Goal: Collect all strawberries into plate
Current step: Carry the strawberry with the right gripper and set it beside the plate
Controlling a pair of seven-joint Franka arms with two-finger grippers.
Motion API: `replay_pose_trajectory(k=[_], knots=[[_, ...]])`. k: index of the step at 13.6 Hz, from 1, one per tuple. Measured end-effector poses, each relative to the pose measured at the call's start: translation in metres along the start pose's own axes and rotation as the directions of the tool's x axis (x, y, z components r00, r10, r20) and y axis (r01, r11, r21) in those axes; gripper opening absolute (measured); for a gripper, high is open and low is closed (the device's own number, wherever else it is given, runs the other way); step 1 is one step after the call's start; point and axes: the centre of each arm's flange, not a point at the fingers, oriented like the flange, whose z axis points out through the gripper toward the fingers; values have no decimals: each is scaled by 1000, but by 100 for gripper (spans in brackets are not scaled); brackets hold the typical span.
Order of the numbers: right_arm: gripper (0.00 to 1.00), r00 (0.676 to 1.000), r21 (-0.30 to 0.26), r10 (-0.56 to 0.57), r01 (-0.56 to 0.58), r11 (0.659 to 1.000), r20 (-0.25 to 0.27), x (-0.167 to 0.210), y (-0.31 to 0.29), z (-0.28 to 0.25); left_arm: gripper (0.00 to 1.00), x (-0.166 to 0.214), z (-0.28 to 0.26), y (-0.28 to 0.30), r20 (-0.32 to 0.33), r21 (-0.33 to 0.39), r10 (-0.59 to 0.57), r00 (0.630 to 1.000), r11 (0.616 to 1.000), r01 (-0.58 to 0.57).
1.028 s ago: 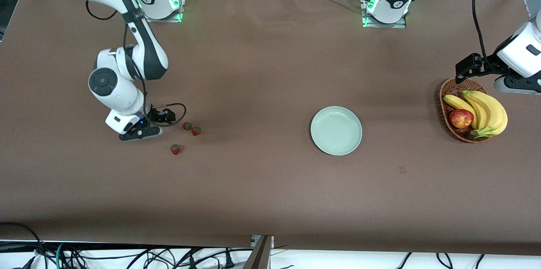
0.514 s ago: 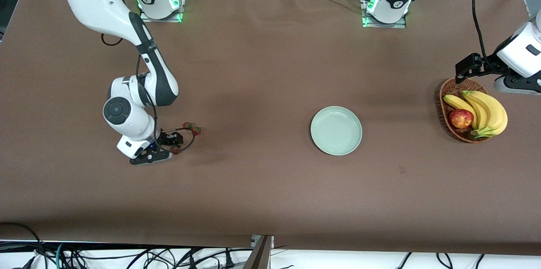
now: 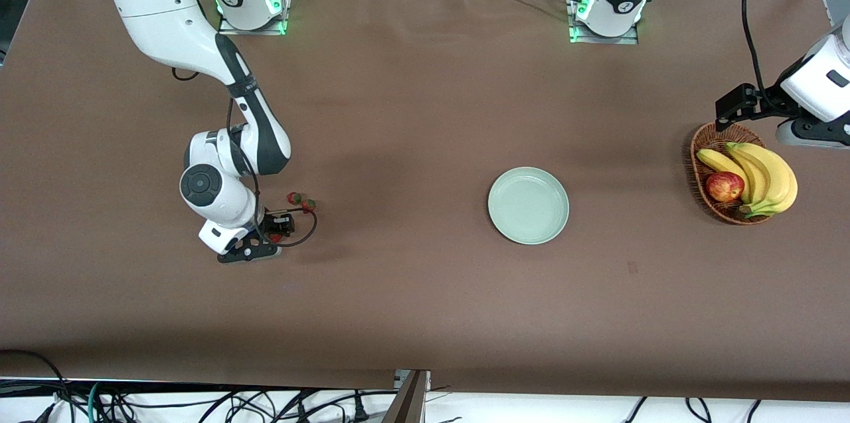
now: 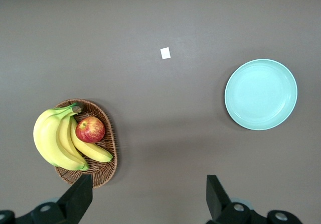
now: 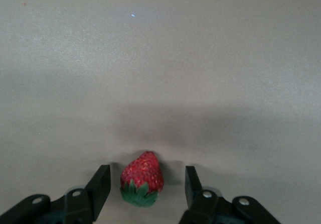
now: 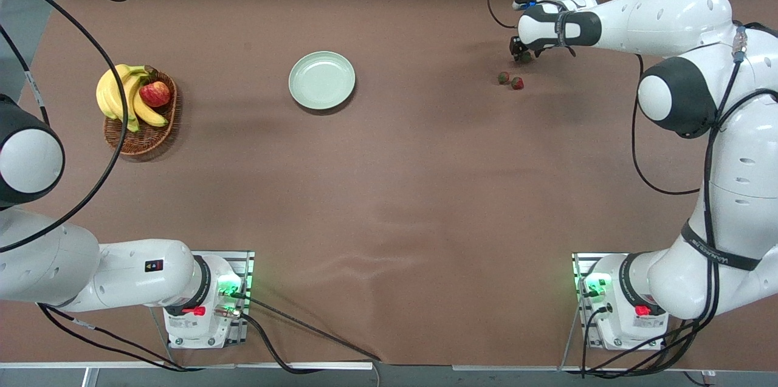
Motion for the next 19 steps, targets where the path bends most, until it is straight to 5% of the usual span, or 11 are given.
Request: replay_pose_trajectory(k=[4, 8, 10, 13, 17, 19], knots=[[33, 1000, 0, 11, -11, 1000, 4, 1, 0, -2, 100, -1, 1, 0, 6, 0, 0, 1000, 1000, 0], [33, 991, 57, 78, -84, 995, 111, 2, -5, -12, 100, -1, 1, 0, 11, -1, 0, 1000, 1000, 0], [33, 971, 122, 142, -167, 978, 193, 12, -21, -46, 100, -2, 1, 0, 17, -1, 0, 1000, 1000, 0], [33, 931, 143, 250, -295, 945, 264, 21, -76, -99, 100, -2, 2, 0, 18, -1, 0, 1000, 1000, 0], [33, 832, 163, 429, -505, 847, 350, 0, -211, -131, 100, -2, 2, 0, 18, -1, 0, 1000, 1000, 0], [33, 801, 187, 494, -572, 799, 337, -11, -267, -139, 100, -2, 2, 0, 18, -1, 0, 1000, 1000, 0]])
